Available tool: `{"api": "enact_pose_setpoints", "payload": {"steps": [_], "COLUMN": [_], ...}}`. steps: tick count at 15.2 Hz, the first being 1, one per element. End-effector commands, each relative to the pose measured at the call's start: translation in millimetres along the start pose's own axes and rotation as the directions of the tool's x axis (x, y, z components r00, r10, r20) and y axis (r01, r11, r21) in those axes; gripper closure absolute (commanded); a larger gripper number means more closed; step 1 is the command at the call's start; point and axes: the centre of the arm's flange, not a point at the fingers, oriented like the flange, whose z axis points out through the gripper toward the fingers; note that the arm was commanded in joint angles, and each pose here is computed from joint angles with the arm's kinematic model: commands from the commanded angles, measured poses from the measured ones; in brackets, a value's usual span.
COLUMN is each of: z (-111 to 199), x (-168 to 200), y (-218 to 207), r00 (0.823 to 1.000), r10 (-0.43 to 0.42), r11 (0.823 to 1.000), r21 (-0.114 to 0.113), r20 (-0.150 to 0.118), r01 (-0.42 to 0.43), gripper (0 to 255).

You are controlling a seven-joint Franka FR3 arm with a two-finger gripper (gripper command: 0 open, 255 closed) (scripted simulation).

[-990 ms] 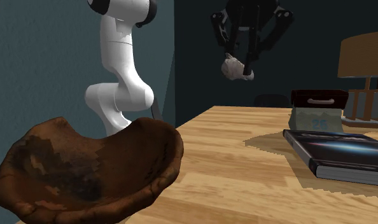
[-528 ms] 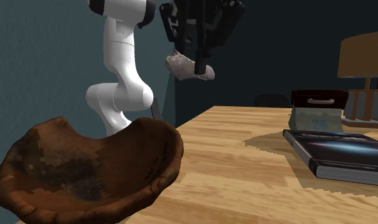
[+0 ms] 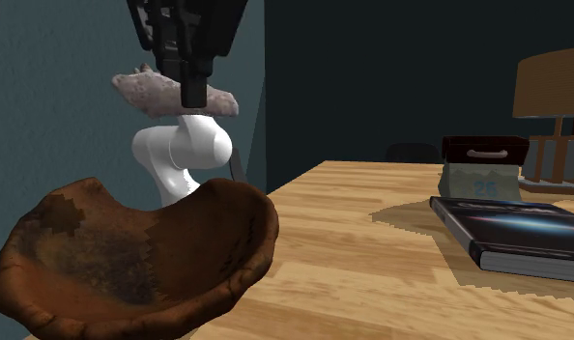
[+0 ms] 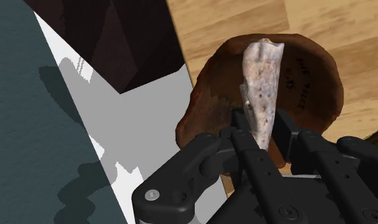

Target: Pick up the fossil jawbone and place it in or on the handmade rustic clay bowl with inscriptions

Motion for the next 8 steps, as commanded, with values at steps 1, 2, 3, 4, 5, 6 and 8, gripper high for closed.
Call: {"api": "enact_pose_setpoints", "payload": {"steps": [1, 2, 3, 4, 5, 6, 8], "z": [0.2, 5.3, 10.5, 15.6, 20.8, 26.0, 36.3], "x": [20.9, 21.4, 22.0, 22.5, 23.1, 23.6, 24.7], "y": [11.6, 10.6, 9.6, 8.6, 7.6, 6.6, 4.6], "r00": [1.000, 1.000, 1.000, 1.000, 1.000, 1.000, 1.000], "r10": [-0.002, -0.002, -0.002, -0.002, -0.002, -0.002, -0.002], "r11": [1.000, 1.000, 1.000, 1.000, 1.000, 1.000, 1.000], "r21": [0.000, 0.000, 0.000, 0.000, 0.000, 0.000, 0.000], "r20": [-0.001, -0.001, -0.001, -0.001, -0.001, -0.001, -0.001], "r01": [0.002, 0.002, 0.002, 0.002, 0.002, 0.002, 0.002], "gripper": [255, 255, 255, 255, 255, 255, 255]}}
